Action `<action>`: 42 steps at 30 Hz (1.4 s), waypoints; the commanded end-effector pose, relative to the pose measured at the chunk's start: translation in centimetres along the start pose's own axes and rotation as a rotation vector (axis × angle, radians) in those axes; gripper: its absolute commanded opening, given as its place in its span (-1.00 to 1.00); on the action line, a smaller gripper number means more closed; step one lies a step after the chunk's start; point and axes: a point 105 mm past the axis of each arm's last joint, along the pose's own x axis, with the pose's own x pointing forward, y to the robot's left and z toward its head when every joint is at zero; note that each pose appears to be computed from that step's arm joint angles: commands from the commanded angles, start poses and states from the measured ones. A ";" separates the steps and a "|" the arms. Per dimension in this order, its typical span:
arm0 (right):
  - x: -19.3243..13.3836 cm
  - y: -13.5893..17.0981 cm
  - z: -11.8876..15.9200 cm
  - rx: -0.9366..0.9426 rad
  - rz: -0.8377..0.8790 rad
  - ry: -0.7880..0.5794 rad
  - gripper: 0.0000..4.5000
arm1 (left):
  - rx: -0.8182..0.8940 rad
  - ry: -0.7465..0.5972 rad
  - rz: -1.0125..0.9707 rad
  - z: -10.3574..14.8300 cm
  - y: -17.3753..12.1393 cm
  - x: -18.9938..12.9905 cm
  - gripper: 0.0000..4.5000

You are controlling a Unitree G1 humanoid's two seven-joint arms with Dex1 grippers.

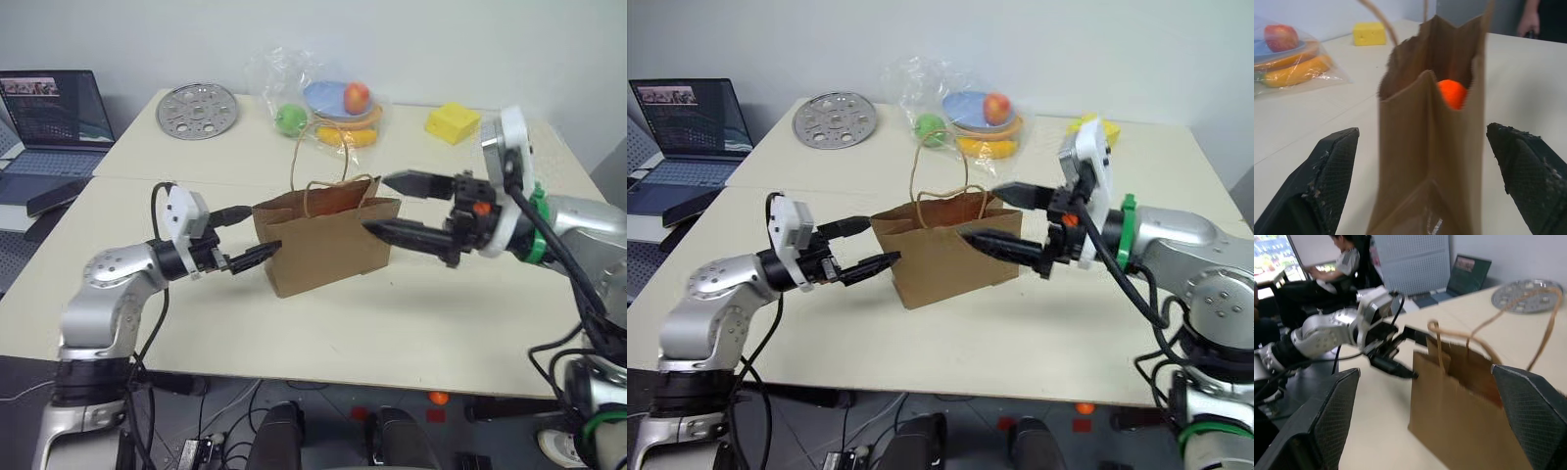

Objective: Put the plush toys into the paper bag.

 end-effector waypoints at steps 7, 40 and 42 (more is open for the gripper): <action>-0.2 0.1 -1.0 -0.088 -0.085 0.008 1.00 | 0.045 -0.031 -0.063 0.7 -0.5 1.2 0.82; -8.6 -0.4 3.7 -0.217 -0.358 0.158 1.00 | 0.012 -0.088 -0.633 3.9 -2.2 9.5 -0.97; -8.1 0.0 3.8 -0.214 -0.351 0.146 1.00 | 0.014 -0.059 -0.652 2.7 -2.3 9.9 -0.97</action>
